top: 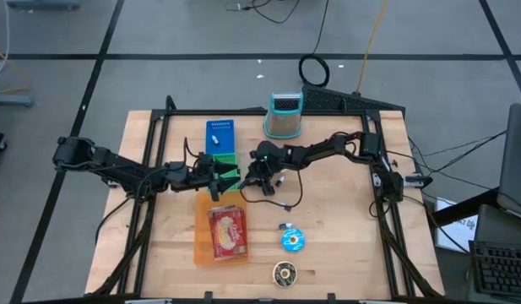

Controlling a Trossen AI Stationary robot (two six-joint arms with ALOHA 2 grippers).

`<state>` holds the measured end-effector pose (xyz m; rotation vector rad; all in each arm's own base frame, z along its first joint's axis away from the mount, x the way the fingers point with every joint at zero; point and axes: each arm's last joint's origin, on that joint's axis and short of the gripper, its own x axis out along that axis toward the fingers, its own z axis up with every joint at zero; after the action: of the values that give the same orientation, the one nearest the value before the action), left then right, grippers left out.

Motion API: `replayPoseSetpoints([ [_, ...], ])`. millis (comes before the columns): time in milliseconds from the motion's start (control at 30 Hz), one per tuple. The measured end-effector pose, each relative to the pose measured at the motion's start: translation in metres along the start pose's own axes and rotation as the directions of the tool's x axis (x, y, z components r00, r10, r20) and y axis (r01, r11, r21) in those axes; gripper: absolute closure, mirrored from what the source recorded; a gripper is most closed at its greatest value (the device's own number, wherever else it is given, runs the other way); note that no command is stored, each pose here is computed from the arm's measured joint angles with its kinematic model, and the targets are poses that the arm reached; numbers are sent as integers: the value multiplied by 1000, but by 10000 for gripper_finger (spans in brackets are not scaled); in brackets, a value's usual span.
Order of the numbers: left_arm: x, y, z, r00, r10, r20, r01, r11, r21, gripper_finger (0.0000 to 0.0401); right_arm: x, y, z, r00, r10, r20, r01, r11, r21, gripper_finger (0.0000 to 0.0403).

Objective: Pick & Place Food Item
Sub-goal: Put the large blue food coloring bottle into the blue bin

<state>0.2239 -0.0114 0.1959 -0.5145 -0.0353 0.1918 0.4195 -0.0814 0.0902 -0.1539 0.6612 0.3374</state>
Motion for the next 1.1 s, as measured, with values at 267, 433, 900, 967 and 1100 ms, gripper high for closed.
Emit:
replayPoseSetpoints([
  [267, 0, 0, 0, 1000, 0, -1, 0, 1000, 0, 100, 1, 4, -4, 1000, 4, 11, -3, 999, -54, 310],
  [433, 0, 0, 0, 1000, 1, -1, -1, 1000, -3, 100, 0, 4, -3, 1000, 2, 9, -2, 1000, -26, 337],
  [900, 0, 0, 0, 1000, -2, 4, 2, 1000, -4, 100, -37, 9, 24, 1000, 3, -26, -3, 1000, -12, 339],
  [967, 0, 0, 1, 1000, 1, 7, -1, 1000, -6, 100, -46, 8, 31, 1000, -13, -15, 13, 1000, -16, 337],
  [1100, 0, 0, 1, 1000, 3, 8, -3, 1000, -8, 100, -62, 6, 41, 995, -99, -33, 98, 995, -29, 332],
])
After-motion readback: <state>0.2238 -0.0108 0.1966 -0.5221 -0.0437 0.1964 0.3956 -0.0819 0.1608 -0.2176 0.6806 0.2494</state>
